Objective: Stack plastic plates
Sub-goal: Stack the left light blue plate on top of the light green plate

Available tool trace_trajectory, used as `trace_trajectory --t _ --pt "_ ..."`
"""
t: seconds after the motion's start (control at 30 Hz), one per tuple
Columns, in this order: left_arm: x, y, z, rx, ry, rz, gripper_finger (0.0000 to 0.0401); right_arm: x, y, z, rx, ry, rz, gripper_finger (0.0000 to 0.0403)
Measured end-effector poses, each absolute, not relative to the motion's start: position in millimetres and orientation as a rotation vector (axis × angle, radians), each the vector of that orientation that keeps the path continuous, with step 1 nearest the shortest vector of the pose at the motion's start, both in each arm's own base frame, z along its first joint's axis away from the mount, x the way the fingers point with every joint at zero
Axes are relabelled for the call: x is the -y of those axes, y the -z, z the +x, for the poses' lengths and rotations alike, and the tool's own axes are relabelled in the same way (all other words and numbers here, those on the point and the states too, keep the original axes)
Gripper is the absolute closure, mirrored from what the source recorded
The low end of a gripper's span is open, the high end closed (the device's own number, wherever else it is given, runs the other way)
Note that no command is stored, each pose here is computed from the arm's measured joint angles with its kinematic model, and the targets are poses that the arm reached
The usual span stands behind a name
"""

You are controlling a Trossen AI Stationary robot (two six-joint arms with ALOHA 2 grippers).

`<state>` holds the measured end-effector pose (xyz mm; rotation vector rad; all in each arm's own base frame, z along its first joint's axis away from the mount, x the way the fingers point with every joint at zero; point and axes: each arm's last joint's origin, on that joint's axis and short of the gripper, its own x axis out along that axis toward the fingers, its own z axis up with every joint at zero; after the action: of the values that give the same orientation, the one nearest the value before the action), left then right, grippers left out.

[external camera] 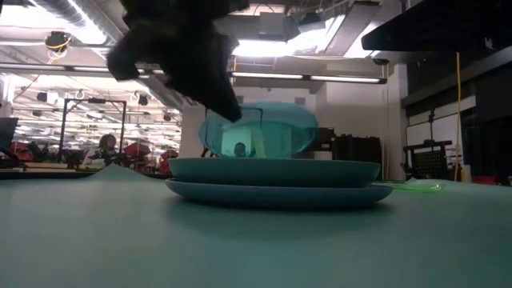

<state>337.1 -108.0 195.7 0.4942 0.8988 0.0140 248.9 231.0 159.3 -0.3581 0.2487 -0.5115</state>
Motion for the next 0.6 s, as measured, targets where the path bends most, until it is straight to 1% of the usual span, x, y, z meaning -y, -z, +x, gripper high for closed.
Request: trace_trajectory --t 0.23,0.37,0.43,0.6 --pt "99 -170 347 -0.969 -0.027 0.523 0.0401 -230 -158 248 -0.257 0.511 -0.369 0.0268" --pt "98 -168 350 -0.956 -0.033 0.519 0.0399 -230 -157 248 -0.257 0.513 -0.359 0.0268" --pt "98 -169 351 -0.945 -0.034 0.516 0.0388 -229 -157 248 -0.261 0.511 -0.362 0.0268" --pt "99 -169 352 -0.94 -0.03 0.51 0.0334 -225 -155 251 -0.278 0.507 -0.35 0.0268"
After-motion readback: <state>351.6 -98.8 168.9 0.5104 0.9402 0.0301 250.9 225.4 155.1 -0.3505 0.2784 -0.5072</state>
